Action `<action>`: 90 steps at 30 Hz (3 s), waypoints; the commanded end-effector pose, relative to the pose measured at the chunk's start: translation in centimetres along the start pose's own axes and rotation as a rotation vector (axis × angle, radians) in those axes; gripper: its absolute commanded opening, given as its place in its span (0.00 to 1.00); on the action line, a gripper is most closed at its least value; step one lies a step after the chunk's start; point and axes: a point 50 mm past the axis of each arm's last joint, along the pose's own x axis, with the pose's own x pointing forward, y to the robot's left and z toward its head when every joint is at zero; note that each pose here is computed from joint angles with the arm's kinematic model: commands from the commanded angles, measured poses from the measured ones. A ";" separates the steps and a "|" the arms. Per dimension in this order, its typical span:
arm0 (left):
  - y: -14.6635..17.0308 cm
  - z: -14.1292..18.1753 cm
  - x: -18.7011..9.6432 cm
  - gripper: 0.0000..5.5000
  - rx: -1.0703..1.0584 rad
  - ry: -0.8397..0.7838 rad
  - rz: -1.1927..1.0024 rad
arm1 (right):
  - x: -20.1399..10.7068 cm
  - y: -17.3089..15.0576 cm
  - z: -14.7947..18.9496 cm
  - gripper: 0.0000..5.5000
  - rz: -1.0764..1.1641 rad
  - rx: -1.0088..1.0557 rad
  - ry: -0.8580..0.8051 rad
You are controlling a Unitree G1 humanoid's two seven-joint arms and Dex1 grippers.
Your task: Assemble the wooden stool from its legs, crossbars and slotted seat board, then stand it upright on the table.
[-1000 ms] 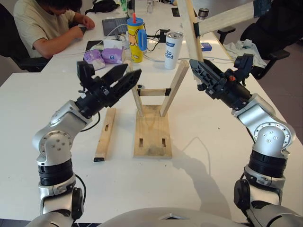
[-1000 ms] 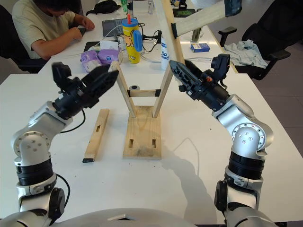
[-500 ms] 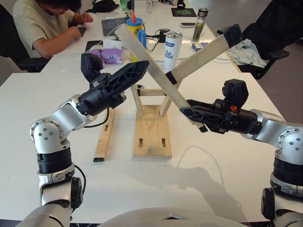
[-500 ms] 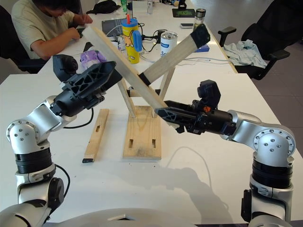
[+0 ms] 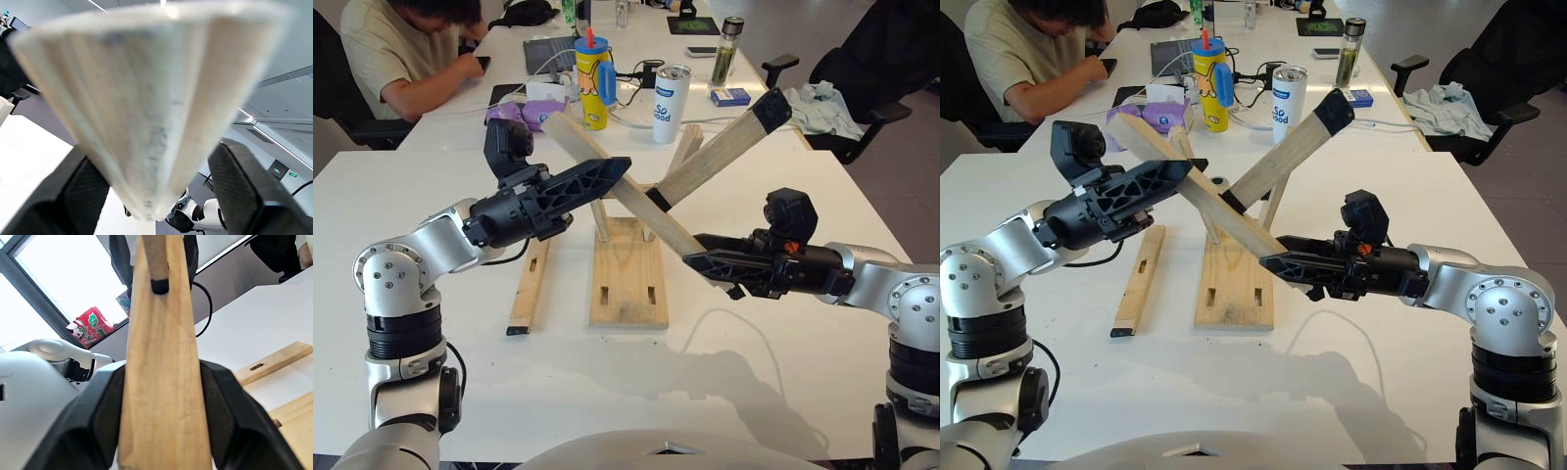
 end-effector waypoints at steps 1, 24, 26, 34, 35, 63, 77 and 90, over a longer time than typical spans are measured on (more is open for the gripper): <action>-0.2 -0.4 -0.7 0.42 0.011 0.066 0.025 | -0.2 0.2 0.2 0.37 -0.004 -0.007 0.008; -0.4 4.6 -11.7 0.37 0.254 0.070 0.486 | 4.5 -5.5 -8.9 0.73 -0.332 -0.644 0.466; -0.1 4.6 -11.8 0.37 0.265 0.077 0.486 | 4.7 -5.7 -10.2 0.73 -0.289 -0.708 0.532; 0.5 4.1 -11.7 0.37 0.301 0.122 0.472 | 4.1 -8.1 -11.5 0.73 -0.298 -0.782 0.584; 0.5 3.9 -11.6 0.37 0.306 0.137 0.466 | 4.0 -8.5 -11.5 0.73 -0.311 -0.794 0.599; 4.0 2.5 -9.0 0.37 0.504 0.591 0.372 | 2.7 -10.5 -11.2 0.73 -0.313 -0.809 0.700; 4.6 0.8 -6.0 0.37 0.584 0.922 0.195 | 3.4 -10.1 -11.6 0.73 -0.301 -0.790 0.705; 5.4 -1.2 -3.9 0.37 0.645 0.941 0.155 | 3.6 -10.0 -12.1 0.73 -0.319 -0.769 0.715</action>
